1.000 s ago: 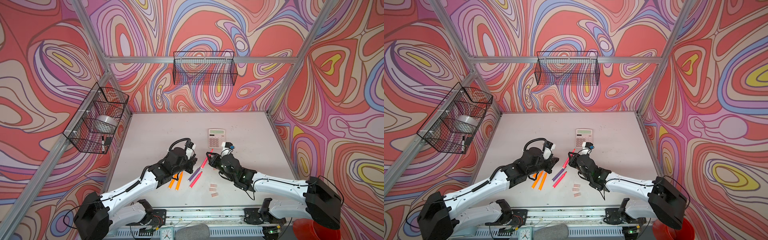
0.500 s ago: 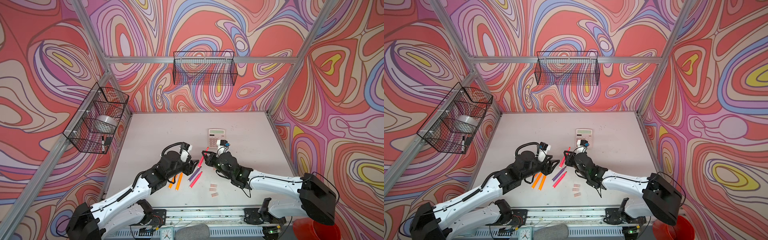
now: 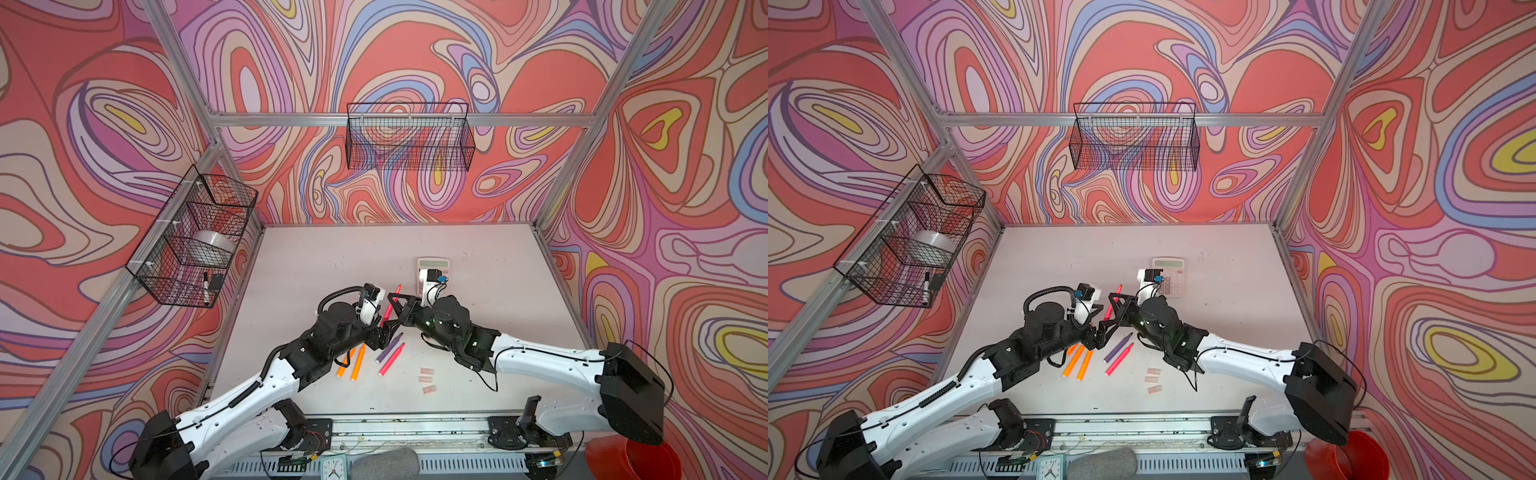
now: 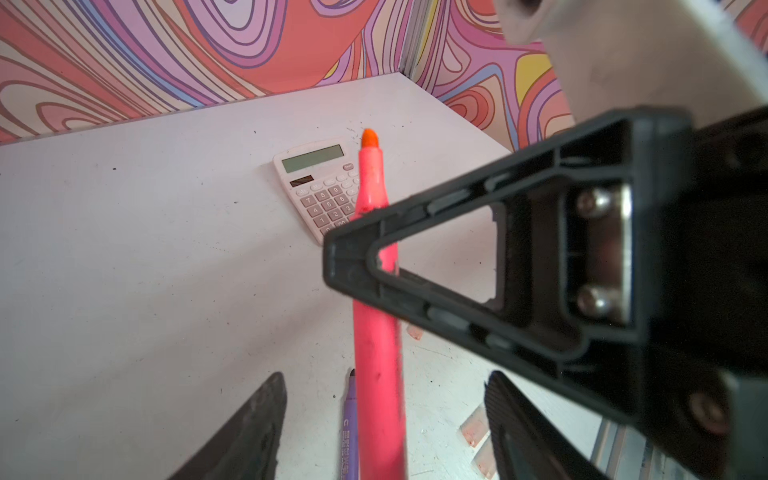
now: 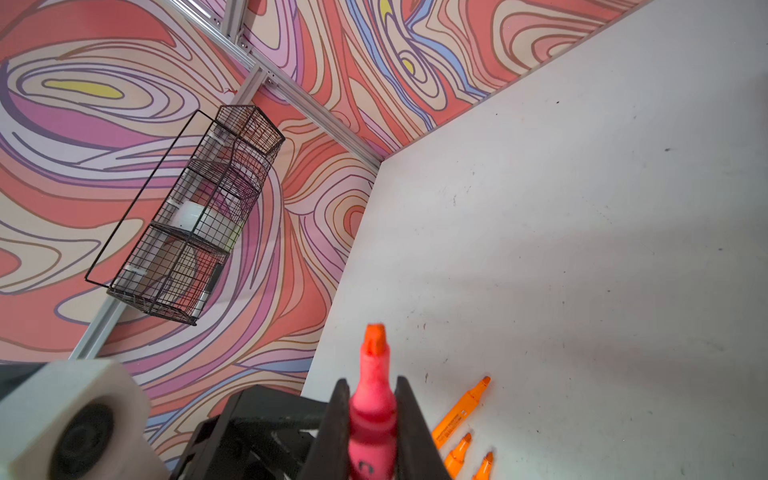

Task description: Insert the pens into the pen caps

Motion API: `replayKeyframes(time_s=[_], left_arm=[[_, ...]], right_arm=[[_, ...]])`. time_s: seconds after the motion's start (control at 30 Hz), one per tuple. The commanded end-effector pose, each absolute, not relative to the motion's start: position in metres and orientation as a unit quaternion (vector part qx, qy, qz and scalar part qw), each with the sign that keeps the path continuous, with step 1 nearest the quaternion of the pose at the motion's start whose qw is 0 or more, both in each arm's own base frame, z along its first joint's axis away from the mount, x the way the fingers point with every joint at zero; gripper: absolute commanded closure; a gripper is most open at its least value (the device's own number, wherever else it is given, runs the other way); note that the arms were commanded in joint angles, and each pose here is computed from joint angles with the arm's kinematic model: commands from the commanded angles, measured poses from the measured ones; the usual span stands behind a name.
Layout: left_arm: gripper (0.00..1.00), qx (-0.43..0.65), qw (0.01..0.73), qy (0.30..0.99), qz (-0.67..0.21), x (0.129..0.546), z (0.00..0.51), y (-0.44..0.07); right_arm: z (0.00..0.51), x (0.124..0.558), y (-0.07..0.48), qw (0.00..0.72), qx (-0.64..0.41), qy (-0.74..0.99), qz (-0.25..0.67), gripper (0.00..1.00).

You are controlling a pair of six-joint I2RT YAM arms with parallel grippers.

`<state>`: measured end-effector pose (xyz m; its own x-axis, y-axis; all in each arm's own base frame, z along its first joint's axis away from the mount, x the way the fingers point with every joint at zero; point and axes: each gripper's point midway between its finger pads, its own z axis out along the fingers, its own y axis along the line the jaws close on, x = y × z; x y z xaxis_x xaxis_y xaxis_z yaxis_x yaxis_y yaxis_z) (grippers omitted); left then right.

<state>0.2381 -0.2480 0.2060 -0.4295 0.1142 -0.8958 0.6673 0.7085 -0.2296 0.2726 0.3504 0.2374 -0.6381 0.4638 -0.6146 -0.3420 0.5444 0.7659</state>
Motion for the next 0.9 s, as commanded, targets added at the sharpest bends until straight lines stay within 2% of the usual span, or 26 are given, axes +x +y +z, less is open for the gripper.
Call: replayKeyframes(time_s=[0.0, 0.27, 0.43, 0.53, 0.63, 0.7, 0.87], left_arm=[[0.4, 0.264, 0.475, 0.787, -0.292, 0.242, 0.212, -0.256], [0.61, 0.263, 0.463, 0.795, -0.29, 0.248, 0.206, -0.262], [0.65, 0.264, 0.467, 0.791, -0.294, 0.245, 0.212, -0.26], [0.58, 0.264, 0.469, 0.789, -0.294, 0.244, 0.214, -0.259], [0.58, 0.264, 0.471, 0.789, -0.293, 0.244, 0.215, -0.258], [0.61, 0.264, 0.472, 0.789, -0.292, 0.244, 0.215, -0.258], [0.76, 0.262, 0.472, 0.791, -0.289, 0.246, 0.216, -0.258]], right_arm=[[0.243, 0.266, 0.365, 0.417, 0.023, 0.765, 0.49, 1.0], [0.236, 0.261, 0.368, 0.416, 0.021, 0.769, 0.485, 1.0], [0.23, 0.262, 0.367, 0.418, 0.022, 0.773, 0.477, 1.0], [0.227, 0.263, 0.365, 0.419, 0.025, 0.777, 0.469, 1.0], [0.226, 0.264, 0.364, 0.422, 0.026, 0.778, 0.465, 1.0], [0.226, 0.264, 0.364, 0.422, 0.025, 0.78, 0.462, 1.0], [0.229, 0.263, 0.366, 0.422, 0.019, 0.777, 0.466, 1.0]])
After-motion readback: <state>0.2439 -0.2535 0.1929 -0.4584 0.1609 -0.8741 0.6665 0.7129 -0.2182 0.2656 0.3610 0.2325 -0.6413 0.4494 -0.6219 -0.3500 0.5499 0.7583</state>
